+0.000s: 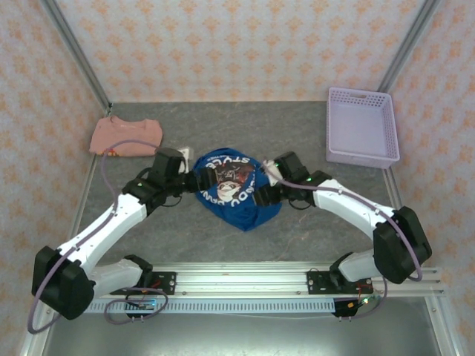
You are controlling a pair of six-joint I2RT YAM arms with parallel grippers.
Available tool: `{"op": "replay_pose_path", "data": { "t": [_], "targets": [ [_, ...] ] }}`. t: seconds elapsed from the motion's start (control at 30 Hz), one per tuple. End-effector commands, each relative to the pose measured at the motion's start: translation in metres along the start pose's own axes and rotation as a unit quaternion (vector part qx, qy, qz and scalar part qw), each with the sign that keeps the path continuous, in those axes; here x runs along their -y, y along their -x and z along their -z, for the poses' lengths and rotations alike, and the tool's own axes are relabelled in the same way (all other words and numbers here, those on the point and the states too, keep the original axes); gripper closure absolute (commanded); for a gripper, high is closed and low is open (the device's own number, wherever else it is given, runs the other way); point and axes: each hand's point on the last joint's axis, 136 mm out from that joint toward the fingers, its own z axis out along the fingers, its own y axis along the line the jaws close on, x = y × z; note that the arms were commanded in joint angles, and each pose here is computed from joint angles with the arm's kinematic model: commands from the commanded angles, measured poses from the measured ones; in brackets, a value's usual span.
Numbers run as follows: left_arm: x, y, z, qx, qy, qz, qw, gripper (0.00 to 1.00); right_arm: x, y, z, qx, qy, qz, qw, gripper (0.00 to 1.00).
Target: Fold the inside-out t-shirt
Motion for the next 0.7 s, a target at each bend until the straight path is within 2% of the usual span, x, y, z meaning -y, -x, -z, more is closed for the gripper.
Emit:
{"op": "replay_pose_path", "data": {
  "t": [0.0,0.1,0.2,0.3,0.4,0.47,0.53,0.6,0.67],
  "targets": [
    [0.014,-0.009,-0.016,-0.034,0.045,-0.052,0.997,0.11,0.037,0.042,0.006,0.079,-0.031,-0.141,0.986,0.43],
    [0.035,-0.015,-0.039,-0.058,0.057,-0.089,0.993,0.11,0.05,0.034,-0.008,0.056,-0.056,-0.16,0.984,0.4],
    [0.062,-0.023,-0.061,-0.081,0.051,-0.133,0.987,0.11,0.05,0.03,-0.018,0.043,-0.036,-0.175,0.983,0.39],
    [0.084,-0.027,-0.079,-0.089,0.047,-0.172,0.98,0.11,0.049,0.032,-0.01,0.061,-0.015,-0.185,0.981,0.38],
    [0.083,-0.027,-0.103,-0.1,0.08,-0.197,0.972,0.15,0.051,0.03,0.005,0.071,-0.01,-0.183,0.981,0.38],
    [0.072,-0.03,-0.116,-0.11,0.105,-0.209,0.966,0.29,0.056,0.025,0.016,0.074,-0.015,-0.189,0.979,0.38],
    [0.06,-0.035,-0.123,-0.118,0.117,-0.207,0.964,0.52,0.065,0.015,0.024,0.074,-0.034,-0.199,0.977,0.36],
    [0.057,-0.035,-0.116,-0.11,0.092,-0.192,0.971,0.72,0.082,0.005,0.031,0.069,-0.087,-0.206,0.972,0.35],
    [0.058,-0.033,-0.101,-0.087,0.056,-0.187,0.977,0.86,0.088,0.006,0.029,0.066,-0.102,-0.207,0.971,0.34]
  ]
}}
